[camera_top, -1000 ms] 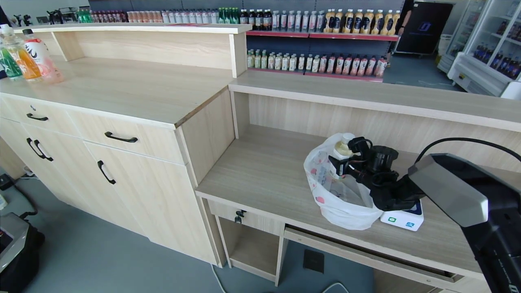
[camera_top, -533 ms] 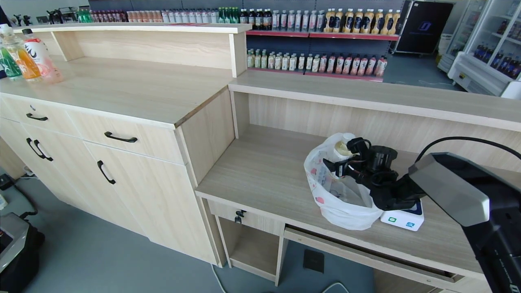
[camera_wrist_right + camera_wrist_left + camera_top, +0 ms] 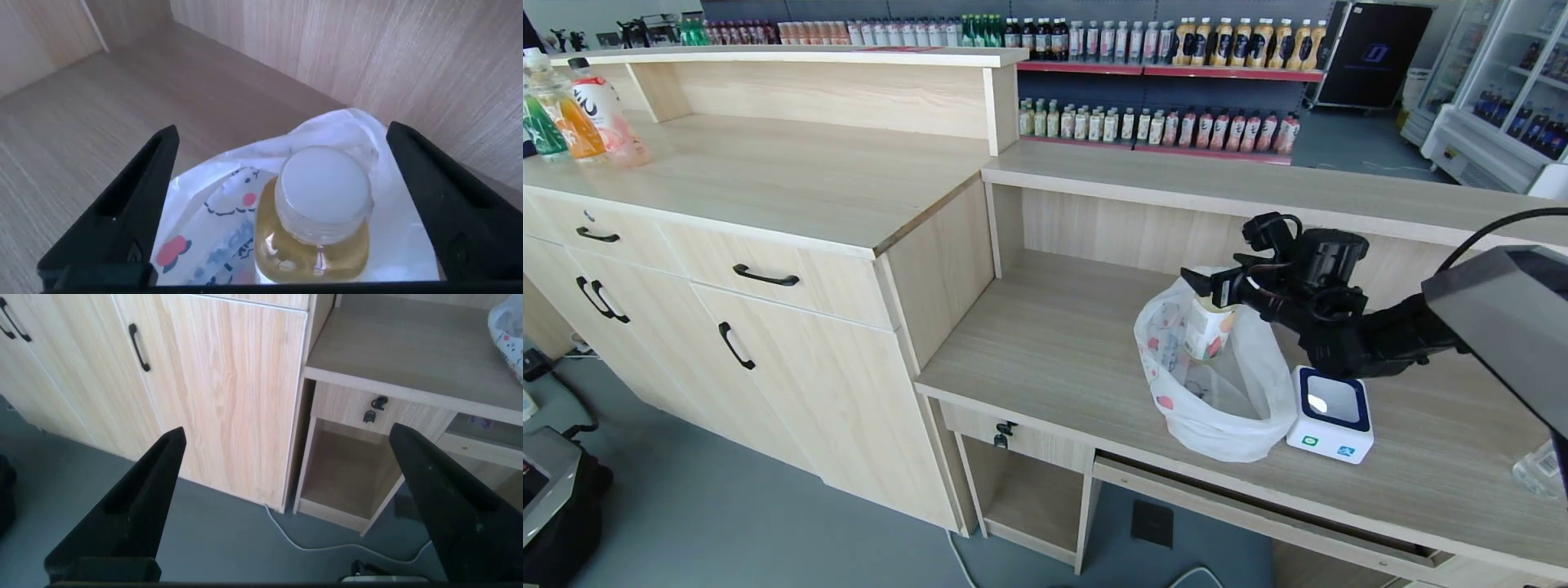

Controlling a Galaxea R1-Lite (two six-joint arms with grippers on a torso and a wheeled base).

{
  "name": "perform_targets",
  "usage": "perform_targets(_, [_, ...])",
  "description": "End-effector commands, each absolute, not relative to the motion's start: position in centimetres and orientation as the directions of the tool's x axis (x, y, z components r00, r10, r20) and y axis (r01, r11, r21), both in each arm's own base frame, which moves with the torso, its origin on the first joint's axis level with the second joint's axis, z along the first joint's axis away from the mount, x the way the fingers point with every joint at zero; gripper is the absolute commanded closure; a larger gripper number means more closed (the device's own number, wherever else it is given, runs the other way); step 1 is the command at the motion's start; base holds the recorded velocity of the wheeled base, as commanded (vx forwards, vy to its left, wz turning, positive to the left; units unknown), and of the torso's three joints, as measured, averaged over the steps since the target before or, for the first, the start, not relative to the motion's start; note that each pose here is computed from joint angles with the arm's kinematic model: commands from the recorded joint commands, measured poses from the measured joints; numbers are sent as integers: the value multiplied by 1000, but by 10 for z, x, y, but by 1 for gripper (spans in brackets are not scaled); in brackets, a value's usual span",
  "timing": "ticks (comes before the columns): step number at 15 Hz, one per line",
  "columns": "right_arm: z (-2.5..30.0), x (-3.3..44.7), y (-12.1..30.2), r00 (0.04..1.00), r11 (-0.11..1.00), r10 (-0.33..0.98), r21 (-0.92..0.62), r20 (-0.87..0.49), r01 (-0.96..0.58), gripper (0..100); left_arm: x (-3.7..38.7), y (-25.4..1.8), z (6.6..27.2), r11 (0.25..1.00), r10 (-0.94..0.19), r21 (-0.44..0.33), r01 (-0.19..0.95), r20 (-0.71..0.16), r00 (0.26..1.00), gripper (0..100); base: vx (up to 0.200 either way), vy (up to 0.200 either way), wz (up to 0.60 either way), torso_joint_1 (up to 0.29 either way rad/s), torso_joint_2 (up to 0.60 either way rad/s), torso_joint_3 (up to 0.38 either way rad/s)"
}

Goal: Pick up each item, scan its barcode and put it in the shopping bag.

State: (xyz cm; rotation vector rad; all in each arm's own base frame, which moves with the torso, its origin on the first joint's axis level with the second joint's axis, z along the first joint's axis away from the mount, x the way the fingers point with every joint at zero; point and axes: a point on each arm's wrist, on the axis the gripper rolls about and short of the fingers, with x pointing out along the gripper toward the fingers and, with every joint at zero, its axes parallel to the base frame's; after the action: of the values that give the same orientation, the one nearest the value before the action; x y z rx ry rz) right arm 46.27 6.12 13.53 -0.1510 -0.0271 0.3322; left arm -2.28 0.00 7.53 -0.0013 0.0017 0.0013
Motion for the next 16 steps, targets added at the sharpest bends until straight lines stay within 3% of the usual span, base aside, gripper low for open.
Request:
perform_targets(1, [204, 386, 48, 959, 935, 280, -241, 53, -260, 0, -23, 0, 75, 1000, 2, -2, -2, -3, 1000, 0, 0, 0, 0, 0, 0, 0])
perform_targets(5, [240, 299, 27, 971, 912, 226, -368, 79, -183, 0, -23, 0, 75, 1000, 2, -2, -2, -3, 1000, 0, 0, 0, 0, 0, 0, 0])
perform_targets(7, [256, 271, 0, 994, 859, 2, -509, 109, 54, 0, -23, 0, 75, 1000, 2, -2, -2, -3, 1000, 0, 0, 0, -300, 1, -1, 1])
perform_targets(11, [279, 230, -28, 937, 831, -338, -441, 85, 339, 0, -23, 0, 75, 1000, 2, -2, -2, -3, 1000, 0, 0, 0, -600, -2, 1, 2])
perform_targets(14, [270, 220, -35, 891, 829, -454, -374, -12, 417, 0, -23, 0, 75, 1000, 2, -2, -2, -3, 1000, 0, 0, 0, -600, 2, -2, 1])
perform_targets(16, [235, 242, -52, 859, 849, -498, -264, -114, 457, 0, -23, 0, 75, 1000, 2, -2, -2, -3, 1000, 0, 0, 0, -300, 1, -1, 4])
